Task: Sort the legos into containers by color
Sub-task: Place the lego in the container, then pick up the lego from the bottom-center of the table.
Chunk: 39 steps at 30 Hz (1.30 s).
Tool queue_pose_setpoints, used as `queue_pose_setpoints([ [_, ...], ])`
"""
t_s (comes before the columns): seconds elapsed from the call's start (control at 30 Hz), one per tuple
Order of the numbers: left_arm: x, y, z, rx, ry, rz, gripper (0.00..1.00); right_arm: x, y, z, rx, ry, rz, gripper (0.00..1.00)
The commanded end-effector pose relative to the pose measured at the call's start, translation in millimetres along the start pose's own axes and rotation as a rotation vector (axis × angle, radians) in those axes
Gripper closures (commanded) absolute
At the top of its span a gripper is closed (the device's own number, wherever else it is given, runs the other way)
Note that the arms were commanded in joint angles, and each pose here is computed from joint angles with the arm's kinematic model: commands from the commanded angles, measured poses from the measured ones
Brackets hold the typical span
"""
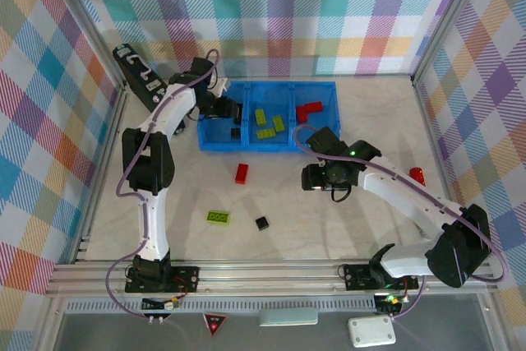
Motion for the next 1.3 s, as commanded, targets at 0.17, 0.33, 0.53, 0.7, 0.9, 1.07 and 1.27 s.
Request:
queue_pose_setpoints([
  [0.17,-54,-10,-31,-0.020,0.031,0.039,0.46,11,28,-11,-0.047,0.053,0.043,0.34],
  [0.33,-75,-13,-59,-0.032,0.054,0.070,0.46,21,50,-21,-0.100,0.084,0.043,0.35],
  [0.53,-94,-14,-101,-0.064,0.061,0.110,0.46,29,76,-36,-0.158,0.119,0.044,0.36],
  [0.7,-106,-10,-131,-0.049,0.095,0.164,0.46,35,91,-51,-0.194,0.141,0.040,0.37],
  [0.9,-108,-3,-149,-0.042,0.049,0.218,0.47,46,107,-66,-0.227,0.173,0.032,0.38],
  [1.07,-97,1,-155,-0.051,0.019,0.217,0.47,55,127,-76,-0.253,0.196,0.033,0.39],
  [1.27,-95,6,-161,-0.041,-0.007,0.247,0.48,69,143,-91,-0.275,0.224,0.023,0.39],
])
Point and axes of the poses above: each hand's point on the last joint's axis, 136 mm out from that joint toward the fingers, its own x axis out along the fingers, its own y axis along the line the jaws close on, z = x × y, the point moved 1 cm from there along -x, back along the fingers, and after that the axes turned 8 degrees about x, right-handed, at the moved point
